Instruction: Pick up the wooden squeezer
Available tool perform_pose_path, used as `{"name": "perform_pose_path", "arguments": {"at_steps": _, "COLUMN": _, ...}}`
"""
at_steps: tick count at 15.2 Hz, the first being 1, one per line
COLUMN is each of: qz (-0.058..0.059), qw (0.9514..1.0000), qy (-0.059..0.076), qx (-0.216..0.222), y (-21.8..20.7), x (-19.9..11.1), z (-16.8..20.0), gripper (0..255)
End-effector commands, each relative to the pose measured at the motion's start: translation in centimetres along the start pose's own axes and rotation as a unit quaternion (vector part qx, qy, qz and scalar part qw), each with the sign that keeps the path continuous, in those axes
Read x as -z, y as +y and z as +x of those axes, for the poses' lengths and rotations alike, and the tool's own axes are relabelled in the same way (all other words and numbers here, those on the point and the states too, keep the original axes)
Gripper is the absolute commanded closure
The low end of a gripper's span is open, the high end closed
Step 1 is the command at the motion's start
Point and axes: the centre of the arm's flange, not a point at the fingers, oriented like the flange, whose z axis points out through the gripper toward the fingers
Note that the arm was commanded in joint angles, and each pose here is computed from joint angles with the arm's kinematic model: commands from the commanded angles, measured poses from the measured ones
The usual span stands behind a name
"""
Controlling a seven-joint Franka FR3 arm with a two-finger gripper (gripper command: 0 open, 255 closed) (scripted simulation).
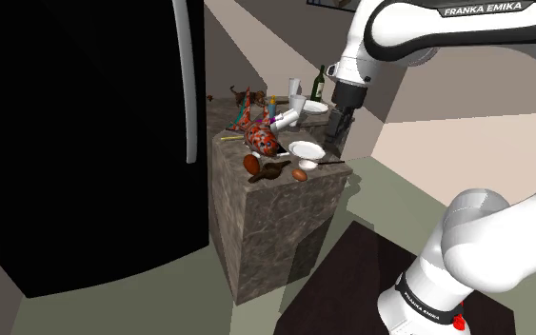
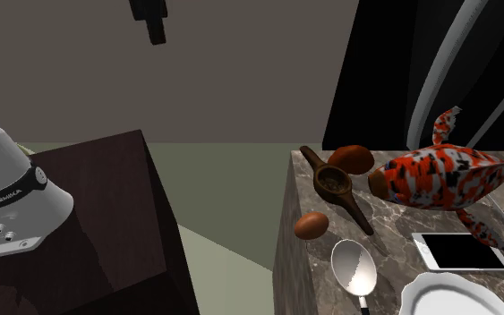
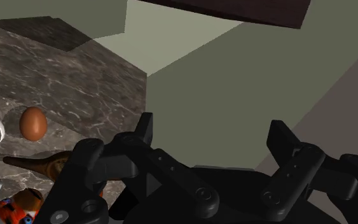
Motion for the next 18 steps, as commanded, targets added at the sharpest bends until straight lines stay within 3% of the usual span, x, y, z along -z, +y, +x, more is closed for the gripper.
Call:
{"name": "perform_pose_path", "arguments": {"at_steps": 1, "qz": -0.004, "qw": 0.9998, "qy": -0.001, "qx": 0.018, "y": 1.6, "x": -1.7, "z": 1.3, "gripper": 0}}
{"name": "perform_pose_path", "arguments": {"at_steps": 9, "qz": -0.018, "qw": 0.9964, "qy": -0.004, "qx": 0.083, "y": 8.0, "x": -7.8, "z": 6.8, "gripper": 0}}
{"name": "perform_pose_path", "arguments": {"at_steps": 18, "qz": -0.033, "qw": 0.9873, "qy": -0.009, "qx": 0.155, "y": 14.3, "x": -14.4, "z": 13.9, "gripper": 0}}
